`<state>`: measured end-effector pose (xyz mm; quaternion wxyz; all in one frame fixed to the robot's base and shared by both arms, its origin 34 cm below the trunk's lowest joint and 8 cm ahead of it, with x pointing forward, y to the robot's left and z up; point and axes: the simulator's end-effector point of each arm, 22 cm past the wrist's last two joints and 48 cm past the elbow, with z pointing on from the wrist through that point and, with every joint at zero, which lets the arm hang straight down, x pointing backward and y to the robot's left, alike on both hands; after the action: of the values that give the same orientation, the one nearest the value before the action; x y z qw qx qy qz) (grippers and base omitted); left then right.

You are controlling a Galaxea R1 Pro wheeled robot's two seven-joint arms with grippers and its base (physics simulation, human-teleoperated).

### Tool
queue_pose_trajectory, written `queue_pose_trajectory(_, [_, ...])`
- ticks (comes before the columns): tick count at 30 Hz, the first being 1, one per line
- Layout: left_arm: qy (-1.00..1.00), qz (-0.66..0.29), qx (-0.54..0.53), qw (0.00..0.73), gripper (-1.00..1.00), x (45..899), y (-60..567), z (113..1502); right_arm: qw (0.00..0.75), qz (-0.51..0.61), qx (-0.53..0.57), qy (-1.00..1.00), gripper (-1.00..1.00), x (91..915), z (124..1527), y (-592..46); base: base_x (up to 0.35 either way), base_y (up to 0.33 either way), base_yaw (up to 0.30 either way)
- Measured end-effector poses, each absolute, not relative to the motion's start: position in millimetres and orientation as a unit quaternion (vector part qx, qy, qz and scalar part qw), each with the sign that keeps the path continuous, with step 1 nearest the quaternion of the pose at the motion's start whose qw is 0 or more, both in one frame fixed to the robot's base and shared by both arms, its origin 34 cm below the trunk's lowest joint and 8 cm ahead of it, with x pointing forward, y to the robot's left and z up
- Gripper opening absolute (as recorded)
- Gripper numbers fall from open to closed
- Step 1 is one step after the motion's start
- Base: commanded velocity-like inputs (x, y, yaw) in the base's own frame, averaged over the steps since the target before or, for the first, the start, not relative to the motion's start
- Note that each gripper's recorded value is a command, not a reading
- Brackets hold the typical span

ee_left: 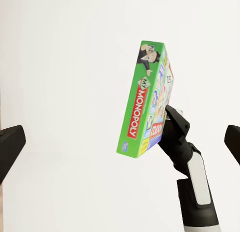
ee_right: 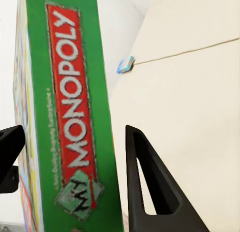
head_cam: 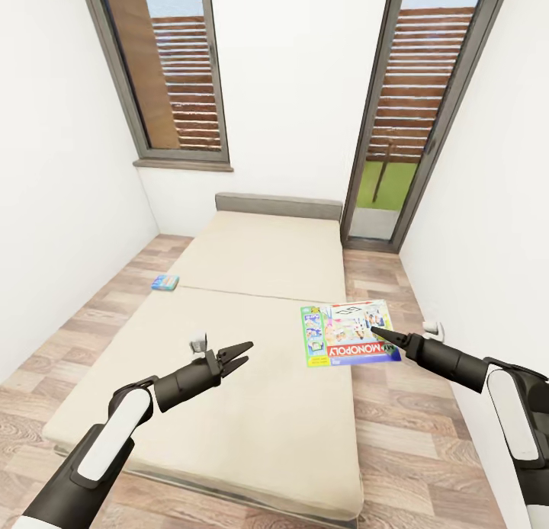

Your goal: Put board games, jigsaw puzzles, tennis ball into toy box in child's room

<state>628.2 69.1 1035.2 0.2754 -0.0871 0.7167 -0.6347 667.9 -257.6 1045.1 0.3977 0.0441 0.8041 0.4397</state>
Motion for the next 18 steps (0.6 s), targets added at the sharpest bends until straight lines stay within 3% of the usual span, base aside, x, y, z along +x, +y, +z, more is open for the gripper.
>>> queue_pose_trajectory(12, [0.716,-0.635,-0.087,0.277,1.00,628.6,69.6,1036.7,0.399,0.441,0.043,0.803,-1.00,667.7,1046.6,-257.5,0.000,0.000,0.006])
queue_pose_trajectory(18, [0.715,-0.635,-0.085,0.279,1.00,628.5,69.1,1038.5,0.399,0.441,0.043,0.803,-1.00,667.7,1046.7,-257.4,0.000,0.000,0.161])
